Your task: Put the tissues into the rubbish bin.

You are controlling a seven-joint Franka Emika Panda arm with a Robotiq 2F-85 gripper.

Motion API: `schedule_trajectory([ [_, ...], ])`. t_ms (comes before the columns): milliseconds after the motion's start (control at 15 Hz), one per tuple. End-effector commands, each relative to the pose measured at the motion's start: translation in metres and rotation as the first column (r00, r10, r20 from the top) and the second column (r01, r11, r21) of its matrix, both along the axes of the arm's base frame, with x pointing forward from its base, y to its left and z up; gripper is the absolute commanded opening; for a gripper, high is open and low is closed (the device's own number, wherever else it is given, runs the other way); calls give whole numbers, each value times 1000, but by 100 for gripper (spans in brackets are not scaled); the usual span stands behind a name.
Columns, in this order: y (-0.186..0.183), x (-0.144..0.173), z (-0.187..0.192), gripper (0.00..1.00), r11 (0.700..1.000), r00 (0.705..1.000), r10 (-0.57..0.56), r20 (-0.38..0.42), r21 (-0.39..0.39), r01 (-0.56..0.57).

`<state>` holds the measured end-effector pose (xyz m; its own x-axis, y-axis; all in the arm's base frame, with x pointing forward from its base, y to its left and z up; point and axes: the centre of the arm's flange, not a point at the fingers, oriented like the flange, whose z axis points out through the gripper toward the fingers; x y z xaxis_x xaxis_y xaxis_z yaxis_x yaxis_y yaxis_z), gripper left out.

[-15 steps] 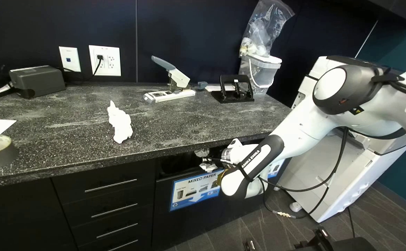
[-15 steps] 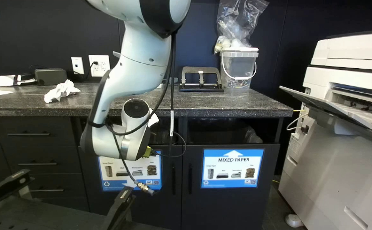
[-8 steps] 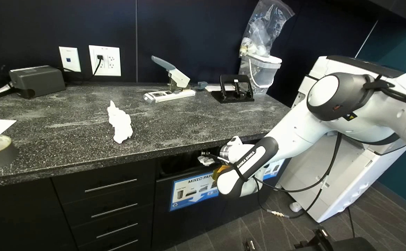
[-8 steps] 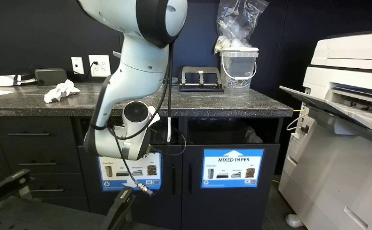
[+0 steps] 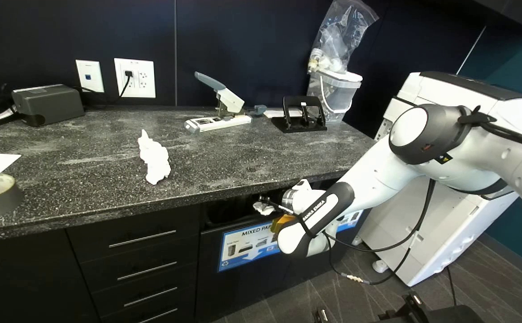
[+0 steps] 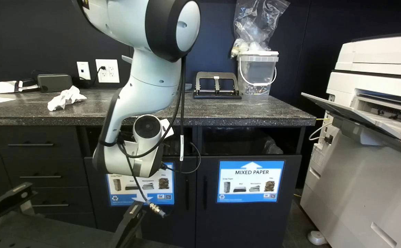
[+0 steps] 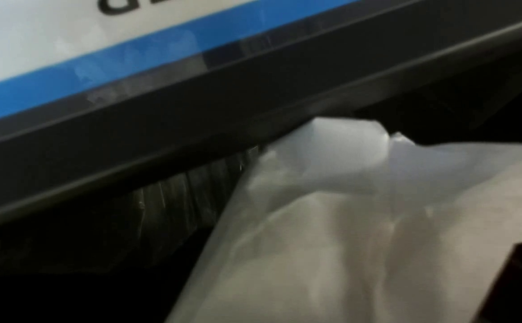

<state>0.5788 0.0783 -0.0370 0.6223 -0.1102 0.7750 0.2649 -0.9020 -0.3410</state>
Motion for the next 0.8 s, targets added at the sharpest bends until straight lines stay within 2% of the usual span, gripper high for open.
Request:
schedule_trajectory([
  [0,6,20,1,81,999,999,-26,38,28,25],
  [133,8,21,3,96,999,999,-28,46,34,26],
  [200,10,22,6,100,999,998,-28,48,36,26],
  [400,12,21,10,100,1000,1000,9,21,-20,-9],
  [733,21,21,16,100,977,995,93,-39,-191,-99],
])
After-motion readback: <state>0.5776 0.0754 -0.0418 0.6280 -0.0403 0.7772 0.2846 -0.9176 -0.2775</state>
